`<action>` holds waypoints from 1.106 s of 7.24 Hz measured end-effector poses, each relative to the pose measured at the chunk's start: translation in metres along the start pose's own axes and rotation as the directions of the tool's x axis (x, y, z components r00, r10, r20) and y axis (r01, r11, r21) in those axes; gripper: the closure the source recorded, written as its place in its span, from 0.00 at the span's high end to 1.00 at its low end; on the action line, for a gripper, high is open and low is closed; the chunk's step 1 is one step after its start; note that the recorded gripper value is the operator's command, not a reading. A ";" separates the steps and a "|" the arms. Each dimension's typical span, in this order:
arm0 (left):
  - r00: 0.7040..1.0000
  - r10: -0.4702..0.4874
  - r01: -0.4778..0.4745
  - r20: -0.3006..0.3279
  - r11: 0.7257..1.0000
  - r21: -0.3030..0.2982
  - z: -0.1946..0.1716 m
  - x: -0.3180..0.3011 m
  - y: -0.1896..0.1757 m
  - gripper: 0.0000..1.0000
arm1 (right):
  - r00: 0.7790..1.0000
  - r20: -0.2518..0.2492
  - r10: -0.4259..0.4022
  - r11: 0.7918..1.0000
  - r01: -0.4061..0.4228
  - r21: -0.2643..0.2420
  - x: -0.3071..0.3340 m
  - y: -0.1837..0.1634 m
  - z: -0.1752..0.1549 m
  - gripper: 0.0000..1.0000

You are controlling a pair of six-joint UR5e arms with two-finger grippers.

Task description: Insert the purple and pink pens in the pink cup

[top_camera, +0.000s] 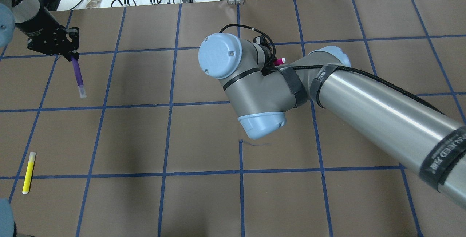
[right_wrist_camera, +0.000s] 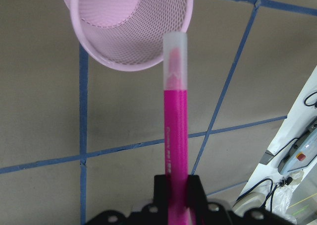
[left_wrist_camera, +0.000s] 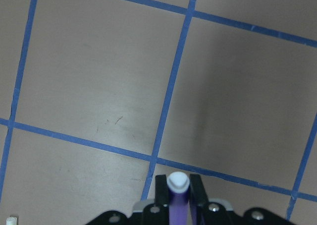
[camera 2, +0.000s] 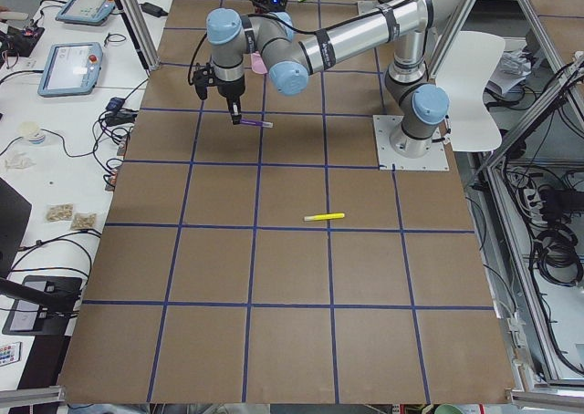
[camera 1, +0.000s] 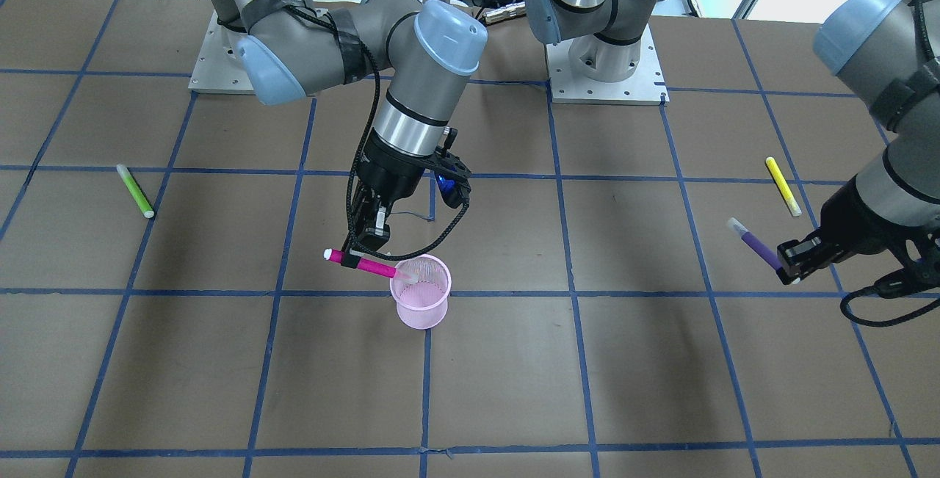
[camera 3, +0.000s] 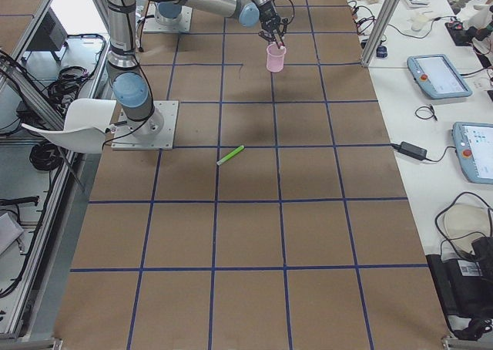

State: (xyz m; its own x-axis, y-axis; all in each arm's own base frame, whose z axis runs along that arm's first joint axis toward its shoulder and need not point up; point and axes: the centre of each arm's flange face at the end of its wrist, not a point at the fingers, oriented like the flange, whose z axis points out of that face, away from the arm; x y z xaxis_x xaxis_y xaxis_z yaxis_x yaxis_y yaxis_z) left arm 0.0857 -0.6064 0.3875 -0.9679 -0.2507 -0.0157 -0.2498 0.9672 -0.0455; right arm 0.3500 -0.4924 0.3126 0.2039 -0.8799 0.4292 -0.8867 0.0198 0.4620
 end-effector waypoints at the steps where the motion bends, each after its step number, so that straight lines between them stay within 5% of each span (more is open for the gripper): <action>1: 1.000 0.001 -0.001 0.000 1.000 0.004 -0.002 0.000 0.000 0.00 | 1.000 -0.002 -0.024 1.000 0.024 -0.015 -0.003 -0.014 0.003 0.00; 7: 1.000 0.008 -0.008 0.001 1.000 0.013 -0.005 0.005 0.003 0.00 | 0.981 -0.004 -0.192 0.976 0.190 -0.104 -0.024 -0.067 0.006 0.00; 8: 1.000 0.008 -0.008 0.000 1.000 0.012 -0.004 0.006 0.003 0.00 | 0.980 -0.002 -0.200 0.974 0.199 -0.105 -0.025 -0.071 0.009 0.14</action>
State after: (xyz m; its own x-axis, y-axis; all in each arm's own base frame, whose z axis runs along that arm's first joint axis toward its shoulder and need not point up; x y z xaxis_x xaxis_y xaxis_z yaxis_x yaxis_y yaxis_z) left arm 0.0796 -0.6052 0.3913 -0.9700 -0.2425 -0.0162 -0.2412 0.9688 -0.0575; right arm 0.4041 -0.4762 0.2618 0.3780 -0.8651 0.3297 -0.7799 -0.1057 0.6169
